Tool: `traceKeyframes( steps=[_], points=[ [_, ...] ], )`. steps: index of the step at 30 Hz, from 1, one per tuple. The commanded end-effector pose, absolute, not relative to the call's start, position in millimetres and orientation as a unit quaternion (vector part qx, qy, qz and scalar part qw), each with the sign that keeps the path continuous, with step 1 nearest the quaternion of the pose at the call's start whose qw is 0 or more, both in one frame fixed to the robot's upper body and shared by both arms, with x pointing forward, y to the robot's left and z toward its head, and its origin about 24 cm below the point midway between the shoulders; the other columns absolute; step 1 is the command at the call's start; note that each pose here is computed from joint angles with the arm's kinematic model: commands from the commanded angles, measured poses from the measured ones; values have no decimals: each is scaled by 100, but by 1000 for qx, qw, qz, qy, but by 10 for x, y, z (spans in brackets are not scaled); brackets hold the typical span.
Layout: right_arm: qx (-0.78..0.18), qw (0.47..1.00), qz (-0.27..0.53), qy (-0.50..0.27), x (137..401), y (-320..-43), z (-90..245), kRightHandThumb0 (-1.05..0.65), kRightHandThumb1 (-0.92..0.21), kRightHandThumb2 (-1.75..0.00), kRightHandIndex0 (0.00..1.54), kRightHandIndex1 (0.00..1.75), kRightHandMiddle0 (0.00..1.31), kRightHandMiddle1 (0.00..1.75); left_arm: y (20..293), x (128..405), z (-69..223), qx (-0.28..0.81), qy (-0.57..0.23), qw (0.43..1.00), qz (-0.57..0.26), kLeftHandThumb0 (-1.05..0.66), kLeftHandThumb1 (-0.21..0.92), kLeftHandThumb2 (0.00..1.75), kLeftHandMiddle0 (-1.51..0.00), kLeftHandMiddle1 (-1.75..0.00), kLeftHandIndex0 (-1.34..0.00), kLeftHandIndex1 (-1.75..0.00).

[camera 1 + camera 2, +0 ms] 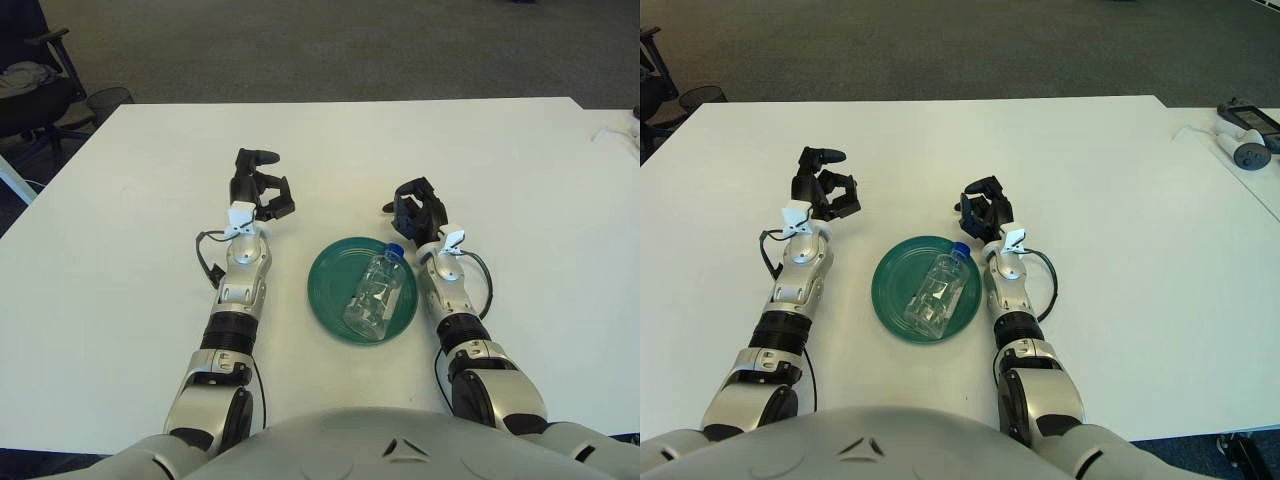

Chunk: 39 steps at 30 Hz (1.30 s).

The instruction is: Put the bottle into the plate.

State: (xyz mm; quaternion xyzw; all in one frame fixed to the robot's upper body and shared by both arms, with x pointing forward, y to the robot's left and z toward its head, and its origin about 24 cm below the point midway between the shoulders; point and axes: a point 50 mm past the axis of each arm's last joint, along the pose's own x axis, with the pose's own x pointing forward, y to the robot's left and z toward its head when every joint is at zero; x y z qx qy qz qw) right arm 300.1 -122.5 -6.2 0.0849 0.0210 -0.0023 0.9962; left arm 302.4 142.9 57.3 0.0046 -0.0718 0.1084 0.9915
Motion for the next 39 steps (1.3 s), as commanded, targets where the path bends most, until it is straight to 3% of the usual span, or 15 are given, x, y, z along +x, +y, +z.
traceKeyframes(
  steps=[1,7,18,39],
  points=[
    [91,985,-30,144,2687,-1294,-529,-1,-63,-84,49,144,31,173,1467,3003,398,33,-50,992,107,0,24,142,-67,-174,-43,-175],
    [88,986,-27,140,2692,-1279,-513,-1,-64,-82,48,143,30,174,1554,3022,94,71,-20,992,101,0,20,146,-71,-173,-47,-175],
    [79,988,-21,128,2667,-1250,-466,-1,-67,-78,46,142,29,175,1576,2968,-188,96,14,992,77,0,9,157,-80,-168,-56,-175],
    [76,989,-18,129,2637,-1257,-433,-1,-67,-78,46,142,29,174,1441,2892,-194,76,-12,995,63,0,6,159,-82,-167,-58,-175]
  ],
)
